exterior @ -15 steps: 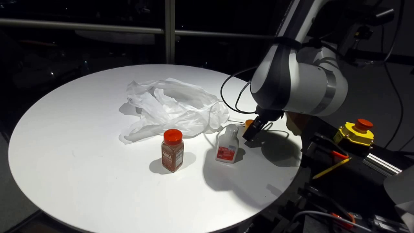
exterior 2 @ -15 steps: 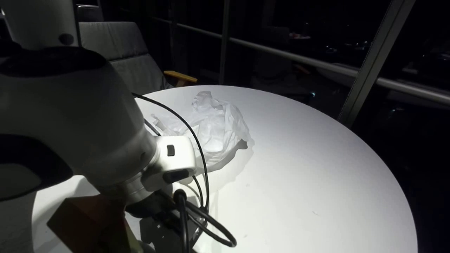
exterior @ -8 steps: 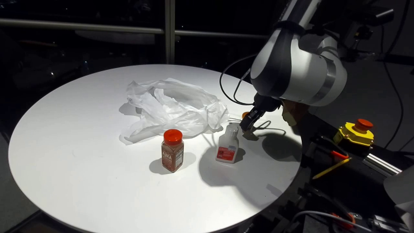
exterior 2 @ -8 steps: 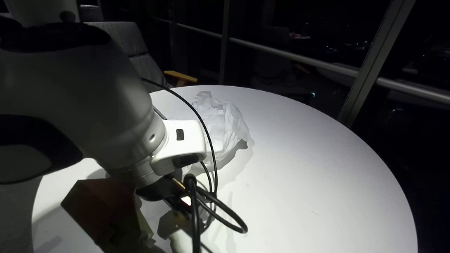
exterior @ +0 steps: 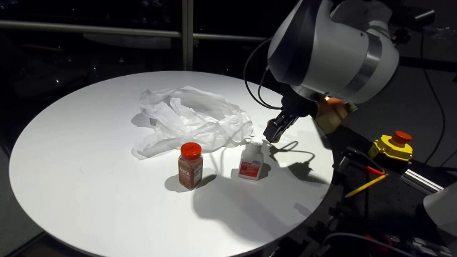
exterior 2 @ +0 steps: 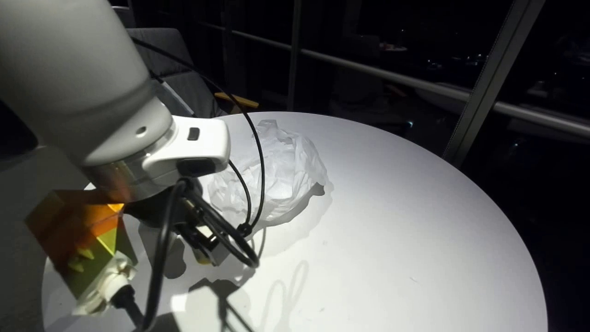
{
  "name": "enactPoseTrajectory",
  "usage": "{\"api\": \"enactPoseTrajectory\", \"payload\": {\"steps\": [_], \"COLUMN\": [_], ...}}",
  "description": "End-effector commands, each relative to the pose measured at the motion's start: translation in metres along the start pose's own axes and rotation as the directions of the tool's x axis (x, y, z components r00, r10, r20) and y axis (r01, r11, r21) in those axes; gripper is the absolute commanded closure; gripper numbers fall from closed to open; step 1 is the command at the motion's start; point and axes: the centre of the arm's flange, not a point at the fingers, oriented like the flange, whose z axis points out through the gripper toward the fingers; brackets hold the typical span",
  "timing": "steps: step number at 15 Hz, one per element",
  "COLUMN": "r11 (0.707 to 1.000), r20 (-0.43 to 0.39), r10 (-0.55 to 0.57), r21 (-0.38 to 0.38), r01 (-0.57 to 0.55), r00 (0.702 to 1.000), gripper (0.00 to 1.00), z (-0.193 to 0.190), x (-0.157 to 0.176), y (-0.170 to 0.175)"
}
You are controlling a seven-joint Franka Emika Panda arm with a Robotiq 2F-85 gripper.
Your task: Place the containers on the table inside the white plastic, pull up the plastic bag
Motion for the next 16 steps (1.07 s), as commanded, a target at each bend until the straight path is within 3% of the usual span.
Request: {"api": "enactPoseTrajectory", "payload": {"steps": [1,8,16], "r11": [0.999,0.988,0.993], "r20": [-0.003,-0.141,-0.331], "r10": [-0.053,-0.154,-0.113], "r21": [-0.012,-0.007,0.003], "r01": [0.053,0.155,0.121], "r00": [0.999,0.978,0.937], "gripper": [0.78,0.78,0.78], "z": [-0.039,-0.046,-0.069], "x": [0.047,0.076,0.166], "y": [-0.053,-0.117,-0.155]}}
